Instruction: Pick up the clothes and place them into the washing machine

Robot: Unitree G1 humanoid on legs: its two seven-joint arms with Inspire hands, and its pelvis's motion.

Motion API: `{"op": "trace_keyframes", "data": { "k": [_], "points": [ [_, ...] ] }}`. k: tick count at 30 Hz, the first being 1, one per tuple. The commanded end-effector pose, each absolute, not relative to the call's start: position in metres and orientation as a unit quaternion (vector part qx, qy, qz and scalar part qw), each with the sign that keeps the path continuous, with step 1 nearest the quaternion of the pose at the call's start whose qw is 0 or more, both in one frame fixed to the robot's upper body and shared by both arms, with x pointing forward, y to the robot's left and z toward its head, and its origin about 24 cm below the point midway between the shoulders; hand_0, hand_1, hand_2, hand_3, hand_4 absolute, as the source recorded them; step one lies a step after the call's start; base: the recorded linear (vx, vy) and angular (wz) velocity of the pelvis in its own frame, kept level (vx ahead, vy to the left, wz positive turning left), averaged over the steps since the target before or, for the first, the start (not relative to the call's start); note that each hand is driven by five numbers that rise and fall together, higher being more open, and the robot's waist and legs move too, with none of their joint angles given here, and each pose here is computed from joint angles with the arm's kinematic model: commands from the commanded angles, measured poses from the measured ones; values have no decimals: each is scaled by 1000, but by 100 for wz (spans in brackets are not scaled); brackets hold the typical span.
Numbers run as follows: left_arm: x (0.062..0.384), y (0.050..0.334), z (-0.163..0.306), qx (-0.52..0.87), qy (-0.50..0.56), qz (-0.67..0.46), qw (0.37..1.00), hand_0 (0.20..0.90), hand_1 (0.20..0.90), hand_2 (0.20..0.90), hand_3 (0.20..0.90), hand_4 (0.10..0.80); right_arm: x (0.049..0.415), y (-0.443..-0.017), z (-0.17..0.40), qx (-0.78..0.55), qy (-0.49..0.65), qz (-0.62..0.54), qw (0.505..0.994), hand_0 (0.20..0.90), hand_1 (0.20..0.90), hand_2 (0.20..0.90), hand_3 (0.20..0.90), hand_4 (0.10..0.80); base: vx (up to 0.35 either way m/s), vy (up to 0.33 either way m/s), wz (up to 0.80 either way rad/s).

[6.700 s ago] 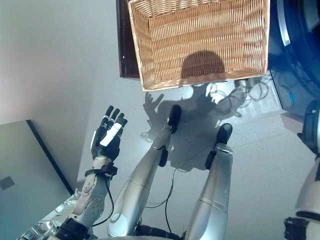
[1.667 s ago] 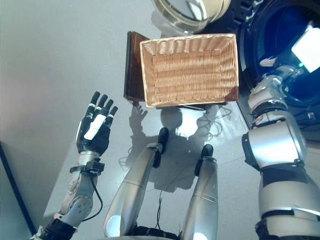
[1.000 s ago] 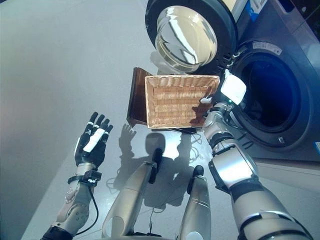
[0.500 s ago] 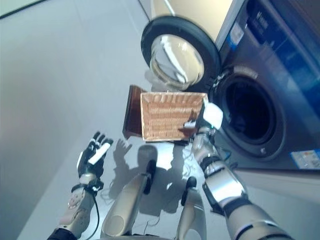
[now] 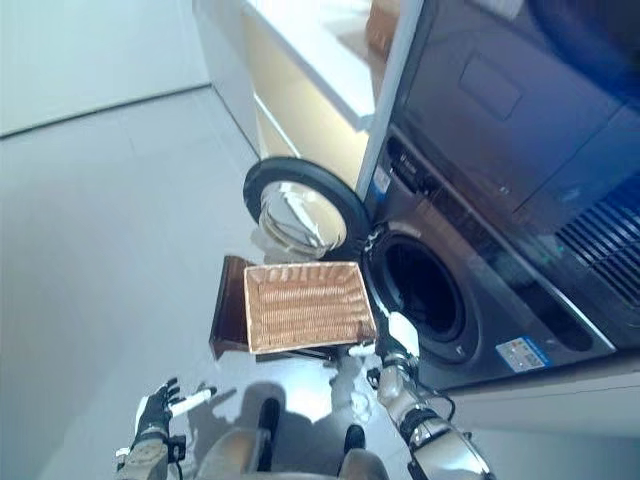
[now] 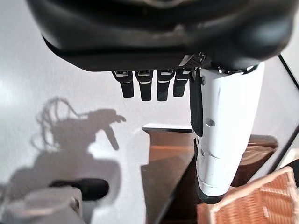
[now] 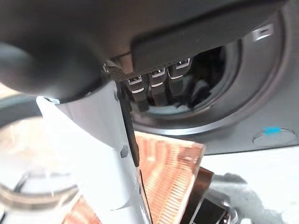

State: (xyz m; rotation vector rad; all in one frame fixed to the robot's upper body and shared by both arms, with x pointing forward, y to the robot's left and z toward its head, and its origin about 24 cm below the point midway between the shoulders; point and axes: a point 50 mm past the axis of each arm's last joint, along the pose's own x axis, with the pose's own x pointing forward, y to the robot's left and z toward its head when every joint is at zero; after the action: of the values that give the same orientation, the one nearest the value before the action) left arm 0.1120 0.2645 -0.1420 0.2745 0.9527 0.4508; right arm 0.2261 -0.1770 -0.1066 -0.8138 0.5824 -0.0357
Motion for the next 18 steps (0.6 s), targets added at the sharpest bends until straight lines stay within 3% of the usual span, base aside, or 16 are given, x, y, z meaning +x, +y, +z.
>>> {"op": "trace_keyframes", "data": {
  "k": [1,3,4,5,7,9,12,18],
  "points": [
    [99,275,-143,176,476,207,836,900,900,900,900,800,235,-193,-96,-384,248,-6,889,900,900,900,900,800,15,-54,-9],
    [94,274,-145,174,486,204,832,900,900,900,900,800,226,-194,-102,-374,269,-3,888,900,900,900,900,800,4,-62,-16],
    [84,270,-150,163,506,203,822,900,900,900,900,800,196,-200,-121,-354,330,-1,875,900,900,900,900,800,-7,-50,-15],
    [83,270,-150,163,507,203,822,900,900,900,900,800,196,-200,-121,-354,330,0,875,900,900,900,900,800,-22,-56,-8],
    [78,264,-153,144,517,221,814,900,900,900,900,800,160,-206,-140,-326,400,-16,856,900,900,900,900,800,-27,-51,0],
    [78,264,-153,144,517,221,814,900,900,900,900,800,160,-206,-140,-326,400,-16,856,900,900,900,900,800,-8,-18,13],
    [75,246,-160,128,538,197,810,900,900,900,900,800,110,-211,-160,-289,504,-30,813,900,900,900,900,800,9,-11,8],
    [78,237,-162,136,543,151,815,900,900,900,900,800,84,-230,-163,-295,552,-42,779,900,900,900,900,800,2,-10,-5]
  ]
}}
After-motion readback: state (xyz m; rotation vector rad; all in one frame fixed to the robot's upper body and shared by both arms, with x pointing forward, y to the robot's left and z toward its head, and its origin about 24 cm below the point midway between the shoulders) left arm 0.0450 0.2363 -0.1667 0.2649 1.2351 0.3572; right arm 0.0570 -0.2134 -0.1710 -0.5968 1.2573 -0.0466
